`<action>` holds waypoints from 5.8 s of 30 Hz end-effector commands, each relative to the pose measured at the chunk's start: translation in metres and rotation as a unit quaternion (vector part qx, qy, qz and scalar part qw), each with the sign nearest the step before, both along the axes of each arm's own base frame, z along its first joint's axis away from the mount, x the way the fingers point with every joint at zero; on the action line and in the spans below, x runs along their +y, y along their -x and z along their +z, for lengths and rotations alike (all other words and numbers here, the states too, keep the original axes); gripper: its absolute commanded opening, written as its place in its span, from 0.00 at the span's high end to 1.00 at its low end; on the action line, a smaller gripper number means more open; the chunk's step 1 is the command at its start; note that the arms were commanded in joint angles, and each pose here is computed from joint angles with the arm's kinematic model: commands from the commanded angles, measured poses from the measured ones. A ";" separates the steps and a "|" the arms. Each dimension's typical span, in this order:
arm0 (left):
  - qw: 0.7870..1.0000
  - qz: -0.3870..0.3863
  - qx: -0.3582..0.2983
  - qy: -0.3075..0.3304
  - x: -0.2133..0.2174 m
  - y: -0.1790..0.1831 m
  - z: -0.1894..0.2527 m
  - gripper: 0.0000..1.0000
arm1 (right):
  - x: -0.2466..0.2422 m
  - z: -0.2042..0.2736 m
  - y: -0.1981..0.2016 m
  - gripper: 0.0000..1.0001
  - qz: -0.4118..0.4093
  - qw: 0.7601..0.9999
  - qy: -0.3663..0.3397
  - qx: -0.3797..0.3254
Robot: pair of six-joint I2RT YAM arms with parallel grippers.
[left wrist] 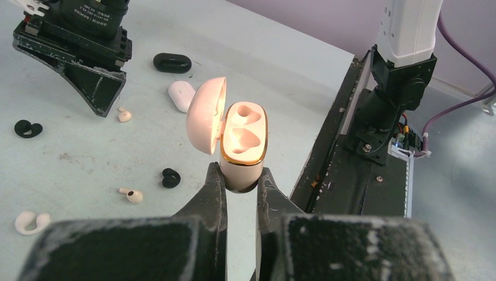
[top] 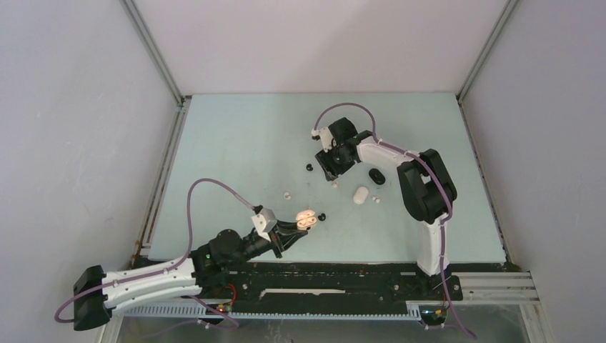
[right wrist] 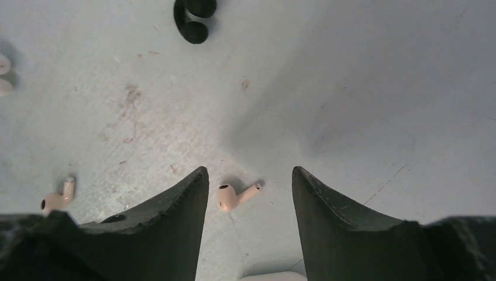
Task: Insert the wireless bluetooth earbuds into the charging case
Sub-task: Pick up the earbud from the center of the board.
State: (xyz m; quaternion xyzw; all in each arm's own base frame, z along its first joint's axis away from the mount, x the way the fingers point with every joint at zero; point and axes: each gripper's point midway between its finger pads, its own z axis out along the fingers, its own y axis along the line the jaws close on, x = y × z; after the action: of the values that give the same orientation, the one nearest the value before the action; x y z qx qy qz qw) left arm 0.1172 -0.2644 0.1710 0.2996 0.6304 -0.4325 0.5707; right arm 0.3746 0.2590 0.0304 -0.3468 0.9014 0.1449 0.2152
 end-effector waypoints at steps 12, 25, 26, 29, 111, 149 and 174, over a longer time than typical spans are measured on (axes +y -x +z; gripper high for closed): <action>0.999 -0.019 -0.013 0.040 -0.011 0.005 0.037 1.00 | -0.020 -0.008 0.019 0.43 -0.005 0.999 0.035 0.034; 0.999 -0.027 -0.014 0.041 -0.014 0.009 0.036 1.00 | -0.046 0.006 0.022 0.46 -0.031 0.999 0.032 0.021; 0.999 -0.028 -0.015 0.039 -0.014 0.009 0.035 1.00 | -0.049 0.007 0.021 0.47 -0.035 0.999 0.031 0.018; 0.999 -0.031 -0.017 0.037 -0.016 0.009 0.037 1.00 | -0.040 0.015 0.026 0.48 -0.020 0.999 -0.003 0.028; 0.998 -0.056 -0.022 0.028 -0.025 0.021 0.040 1.00 | -0.045 -0.022 0.025 0.68 -0.003 0.998 0.045 0.045; 0.998 -0.058 -0.022 0.025 -0.023 0.023 0.039 1.00 | -0.060 -0.032 0.026 0.67 -0.011 0.994 0.081 0.067; 0.998 -0.050 -0.018 0.021 -0.025 0.019 0.030 1.00 | -0.062 0.022 0.038 0.99 0.012 0.998 0.065 -0.019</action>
State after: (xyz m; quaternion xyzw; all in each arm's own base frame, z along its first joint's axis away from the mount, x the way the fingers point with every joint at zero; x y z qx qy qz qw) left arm 0.0971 -0.2881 0.1863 0.3380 0.6142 -0.4572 0.5473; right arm 0.3418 0.1999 0.0125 -0.3542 0.9173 0.0929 0.1564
